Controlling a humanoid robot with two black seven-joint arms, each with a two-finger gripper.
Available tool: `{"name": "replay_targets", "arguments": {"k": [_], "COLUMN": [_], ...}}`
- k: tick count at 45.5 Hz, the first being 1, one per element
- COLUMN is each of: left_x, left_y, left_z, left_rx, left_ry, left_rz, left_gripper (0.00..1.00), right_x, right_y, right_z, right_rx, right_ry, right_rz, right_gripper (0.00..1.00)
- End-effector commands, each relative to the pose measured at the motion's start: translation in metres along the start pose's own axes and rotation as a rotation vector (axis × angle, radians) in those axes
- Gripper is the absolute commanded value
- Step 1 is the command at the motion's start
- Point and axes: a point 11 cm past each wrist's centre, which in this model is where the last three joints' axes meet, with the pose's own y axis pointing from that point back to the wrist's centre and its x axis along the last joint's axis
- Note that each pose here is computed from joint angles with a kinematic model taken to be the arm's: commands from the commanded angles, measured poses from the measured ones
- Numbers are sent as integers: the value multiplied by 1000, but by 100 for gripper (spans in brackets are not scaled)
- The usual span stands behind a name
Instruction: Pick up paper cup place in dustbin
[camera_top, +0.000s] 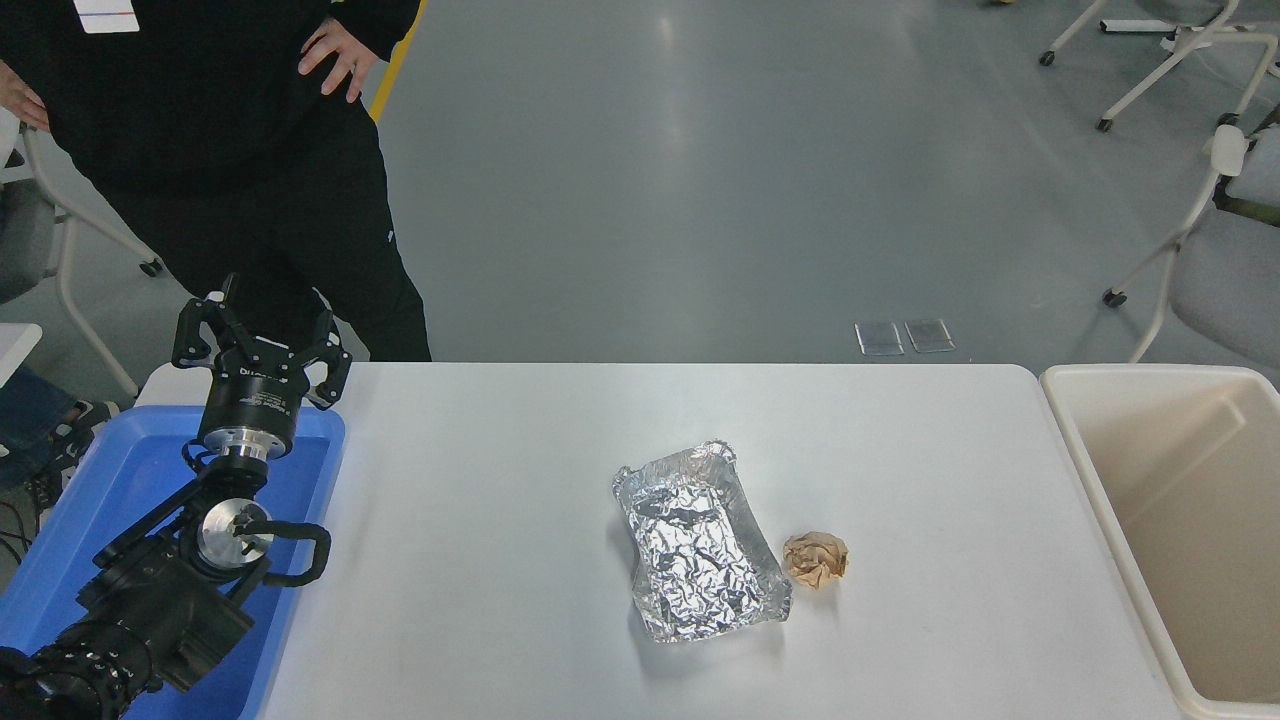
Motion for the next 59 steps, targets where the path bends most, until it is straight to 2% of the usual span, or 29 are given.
{"name": "replay_targets", "arguments": {"k": [1,8,11,16,21,27,36,46,53,59], "left_x": [0,0,0,0,0,0,0,0,0,0], "left_y": [0,0,0,0,0,0,0,0,1,0], "left_z": [0,0,0,0,-1,-1,-1,-1,-1,-1], "left_rx": [0,1,-1,1,2,2,2,2,2,2], "left_ry": [0,-1,0,-1,0,0,0,0,-1,0], "left_rz": [0,-1,-1,-1,1,1,1,1,2,1], "left_gripper": [99,99,99,99,99,99,99,99,99,99], "right_x": [4,-10,-21,-51,-78,-99,-138,-149,-155,-164], "right_y": [19,49,68,104,136,175,241,283,303,311], "right_z": [-115,-210,-249,-294,-325,-334,-311,-287,-275,-277], "right_rx": [137,281,337,376,424,450,440,391,360,359], "right_ry": [207,315,387,562,693,745,809,866,912,980], "right_rz": [-55,-122,-202,-379,-434,-528,-741,-901,-980,-980], "right_gripper": [100,100,100,100,100,100,100,100,100,100]}}
